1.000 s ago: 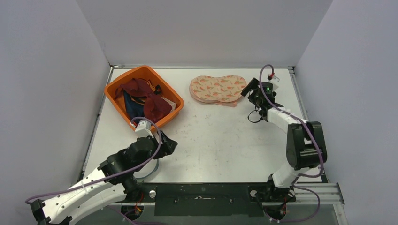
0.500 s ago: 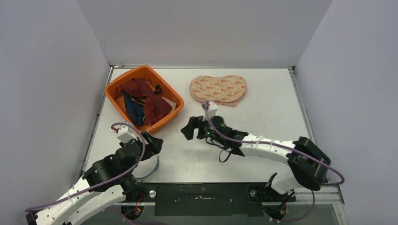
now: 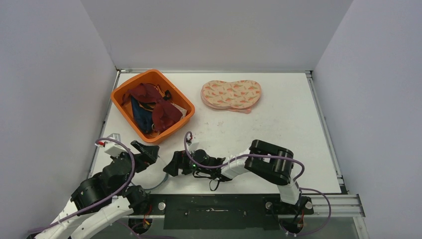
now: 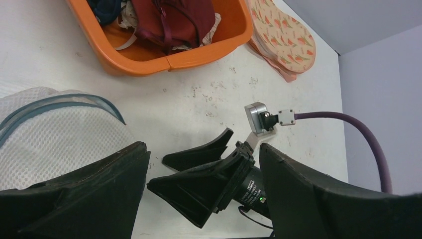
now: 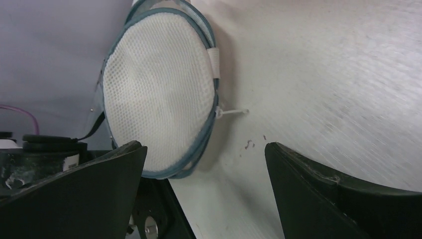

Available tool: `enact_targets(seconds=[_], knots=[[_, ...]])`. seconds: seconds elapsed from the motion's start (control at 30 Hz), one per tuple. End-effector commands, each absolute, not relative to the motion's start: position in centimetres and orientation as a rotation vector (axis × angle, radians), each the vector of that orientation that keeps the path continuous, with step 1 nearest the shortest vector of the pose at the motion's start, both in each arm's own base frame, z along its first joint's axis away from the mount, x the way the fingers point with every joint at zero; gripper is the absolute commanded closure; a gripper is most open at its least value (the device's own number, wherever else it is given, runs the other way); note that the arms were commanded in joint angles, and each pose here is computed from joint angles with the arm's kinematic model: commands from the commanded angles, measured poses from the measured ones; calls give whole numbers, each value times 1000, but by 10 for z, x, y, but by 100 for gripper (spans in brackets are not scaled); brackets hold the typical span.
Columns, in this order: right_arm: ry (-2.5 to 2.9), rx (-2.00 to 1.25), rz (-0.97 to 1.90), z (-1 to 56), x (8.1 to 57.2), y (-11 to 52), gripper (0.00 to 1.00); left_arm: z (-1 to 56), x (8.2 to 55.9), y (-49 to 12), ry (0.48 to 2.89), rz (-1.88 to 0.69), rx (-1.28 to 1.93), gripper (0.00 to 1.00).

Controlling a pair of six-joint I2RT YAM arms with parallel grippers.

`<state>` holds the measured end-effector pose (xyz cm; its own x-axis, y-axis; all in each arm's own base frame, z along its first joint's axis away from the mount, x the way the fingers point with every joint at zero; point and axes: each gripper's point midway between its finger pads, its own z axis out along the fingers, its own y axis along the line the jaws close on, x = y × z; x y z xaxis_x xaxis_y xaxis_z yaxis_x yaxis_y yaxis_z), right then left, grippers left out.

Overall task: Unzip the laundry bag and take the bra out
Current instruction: Move the laundry bag to the center of the board.

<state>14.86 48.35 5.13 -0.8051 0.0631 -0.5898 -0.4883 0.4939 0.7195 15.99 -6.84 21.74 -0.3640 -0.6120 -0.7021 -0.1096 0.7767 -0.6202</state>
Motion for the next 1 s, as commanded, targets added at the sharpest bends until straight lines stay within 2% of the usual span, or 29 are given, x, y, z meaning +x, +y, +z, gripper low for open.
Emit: enact_targets(seconds=[0.0, 0.13, 0.4, 0.6, 0.97], knots=[[2144, -265, 1485, 70, 142, 513, 3, 227, 157, -58, 1856, -604, -593, 20], [2226, -325, 1386, 49, 136, 524, 0, 227, 156, -58, 1854, -608, -593, 20], [2332, -323, 1288, 23, 132, 527, 15, 227, 157, -56, 1840, -606, -600, 20], [2418, -332, 1222, 1, 126, 526, 35, 226, 157, -55, 1844, -600, -601, 18], [2397, -335, 1213, 8, 127, 517, 79, 224, 158, -58, 1840, -612, -604, 18]])
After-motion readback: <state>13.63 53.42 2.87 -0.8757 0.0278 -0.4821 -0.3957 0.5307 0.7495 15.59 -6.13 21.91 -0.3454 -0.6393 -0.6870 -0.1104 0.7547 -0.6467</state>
